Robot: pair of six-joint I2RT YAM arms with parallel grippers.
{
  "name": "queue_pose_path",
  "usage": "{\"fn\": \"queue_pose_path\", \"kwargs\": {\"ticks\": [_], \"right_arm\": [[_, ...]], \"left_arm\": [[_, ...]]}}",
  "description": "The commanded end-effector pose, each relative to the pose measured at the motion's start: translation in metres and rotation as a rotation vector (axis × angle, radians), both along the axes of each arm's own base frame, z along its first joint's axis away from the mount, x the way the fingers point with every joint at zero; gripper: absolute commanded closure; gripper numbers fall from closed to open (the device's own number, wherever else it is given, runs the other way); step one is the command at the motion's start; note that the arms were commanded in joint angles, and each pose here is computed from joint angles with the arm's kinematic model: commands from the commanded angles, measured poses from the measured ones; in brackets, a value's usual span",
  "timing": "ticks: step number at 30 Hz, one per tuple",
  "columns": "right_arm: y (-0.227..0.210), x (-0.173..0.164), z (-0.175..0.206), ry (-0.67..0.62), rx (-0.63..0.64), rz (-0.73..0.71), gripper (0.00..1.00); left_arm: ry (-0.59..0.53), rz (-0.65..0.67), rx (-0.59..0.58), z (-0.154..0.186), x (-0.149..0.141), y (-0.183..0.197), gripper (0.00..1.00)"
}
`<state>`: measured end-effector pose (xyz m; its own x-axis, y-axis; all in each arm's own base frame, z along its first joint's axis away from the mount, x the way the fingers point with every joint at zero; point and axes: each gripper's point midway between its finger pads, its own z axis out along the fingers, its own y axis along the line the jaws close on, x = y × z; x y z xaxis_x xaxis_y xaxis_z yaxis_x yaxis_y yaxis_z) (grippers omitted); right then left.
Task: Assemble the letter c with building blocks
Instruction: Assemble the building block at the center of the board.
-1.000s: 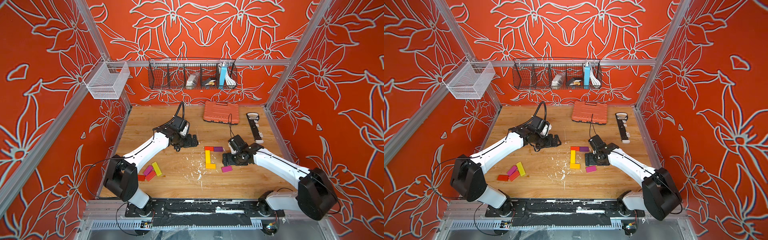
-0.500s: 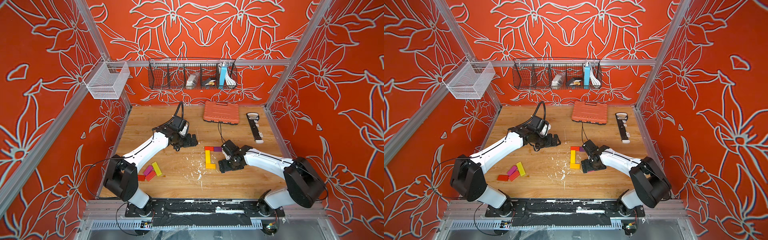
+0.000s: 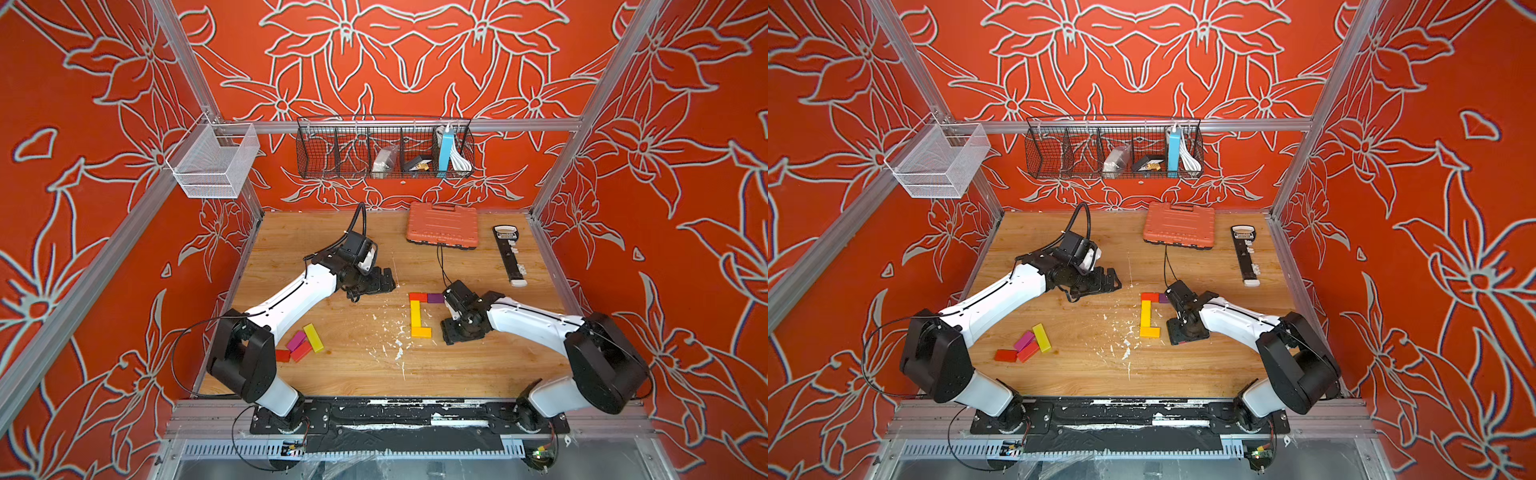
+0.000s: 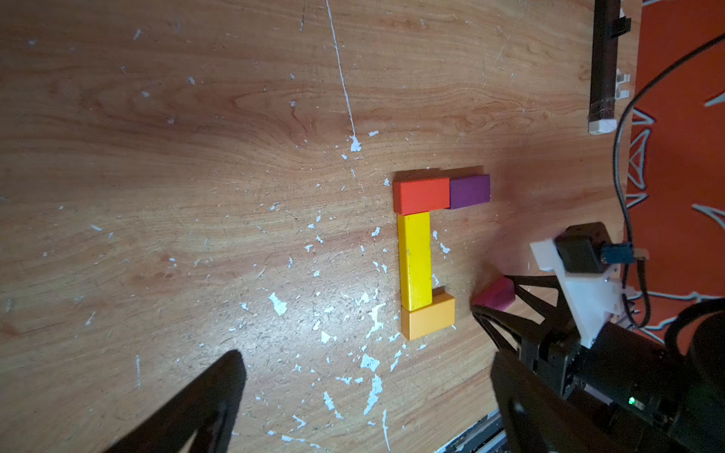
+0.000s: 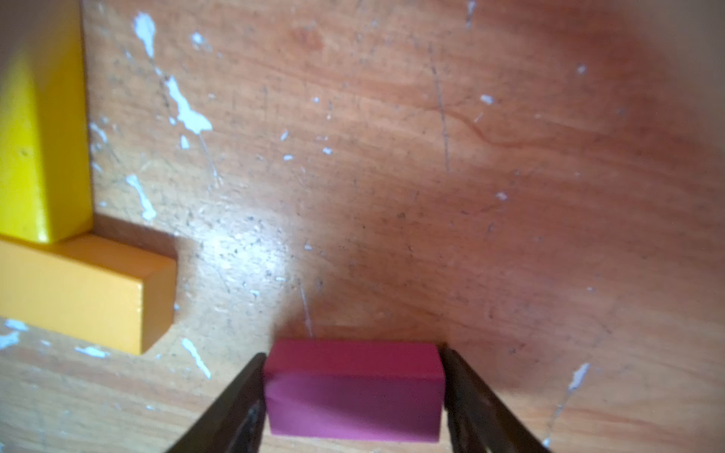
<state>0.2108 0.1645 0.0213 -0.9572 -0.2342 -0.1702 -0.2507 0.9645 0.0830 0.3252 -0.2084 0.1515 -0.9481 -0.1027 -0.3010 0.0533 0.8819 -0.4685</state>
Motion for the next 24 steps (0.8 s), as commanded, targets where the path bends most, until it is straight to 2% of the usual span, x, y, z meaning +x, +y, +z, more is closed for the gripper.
{"fn": "queue_pose_path", "kwargs": {"ticks": [1,11,24], "right_arm": [[0.003,-0.006,-0.007,0.030,0.016,-0.013,0.35],[0.010,0.003,0.004,0.003,0.068,-0.150,0.36],[0.014,0.013,0.010,-0.019,0.079,-0.203,0.36]], "left_arm": [[0.010,0.002,-0.006,-0.003,-0.002,0.002,0.02],[0.027,0.003,-0.034,-0.007,-0.005,-0.002,0.02],[0.035,0.001,-0.050,-0.009,-0.006,-0.005,0.02]]}}
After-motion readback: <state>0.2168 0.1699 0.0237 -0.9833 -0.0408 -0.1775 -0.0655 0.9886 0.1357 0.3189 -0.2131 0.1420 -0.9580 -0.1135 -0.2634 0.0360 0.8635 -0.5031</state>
